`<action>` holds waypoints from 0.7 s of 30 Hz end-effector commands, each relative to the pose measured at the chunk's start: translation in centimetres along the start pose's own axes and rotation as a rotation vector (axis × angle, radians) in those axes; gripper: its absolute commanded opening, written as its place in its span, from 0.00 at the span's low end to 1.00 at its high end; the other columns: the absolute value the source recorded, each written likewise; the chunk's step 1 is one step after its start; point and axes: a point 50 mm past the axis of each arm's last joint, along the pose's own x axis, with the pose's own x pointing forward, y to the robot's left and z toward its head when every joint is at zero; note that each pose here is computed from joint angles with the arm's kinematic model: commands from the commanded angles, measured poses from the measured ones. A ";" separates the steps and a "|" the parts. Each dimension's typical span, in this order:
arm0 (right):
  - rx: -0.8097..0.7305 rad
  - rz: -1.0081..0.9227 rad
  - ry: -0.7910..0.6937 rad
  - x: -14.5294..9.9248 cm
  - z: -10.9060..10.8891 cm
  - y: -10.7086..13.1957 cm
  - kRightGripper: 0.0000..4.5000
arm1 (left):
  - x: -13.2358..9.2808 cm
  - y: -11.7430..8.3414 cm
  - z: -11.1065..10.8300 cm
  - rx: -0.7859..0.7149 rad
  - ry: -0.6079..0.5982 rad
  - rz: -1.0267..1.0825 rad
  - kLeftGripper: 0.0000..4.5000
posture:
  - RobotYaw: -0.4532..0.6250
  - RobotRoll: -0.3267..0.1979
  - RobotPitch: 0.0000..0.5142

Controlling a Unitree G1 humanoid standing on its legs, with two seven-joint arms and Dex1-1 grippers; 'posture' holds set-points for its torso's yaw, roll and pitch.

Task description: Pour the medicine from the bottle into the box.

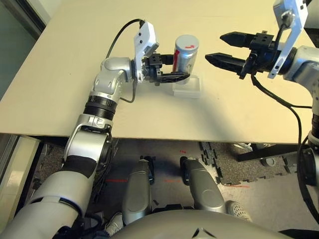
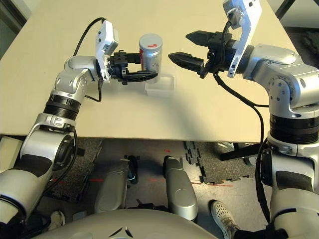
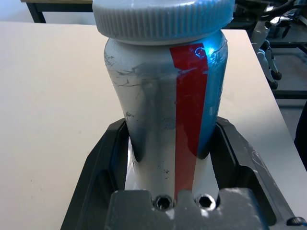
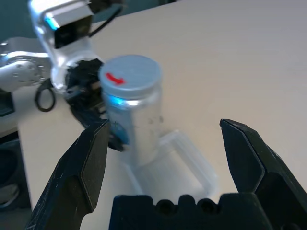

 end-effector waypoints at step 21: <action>-0.063 0.093 -0.059 5.4 1.5 0.9 1.00 | 0.0 -0.1 0.3 0.024 0.009 -0.019 0.60 | 0.33 0.62 0.34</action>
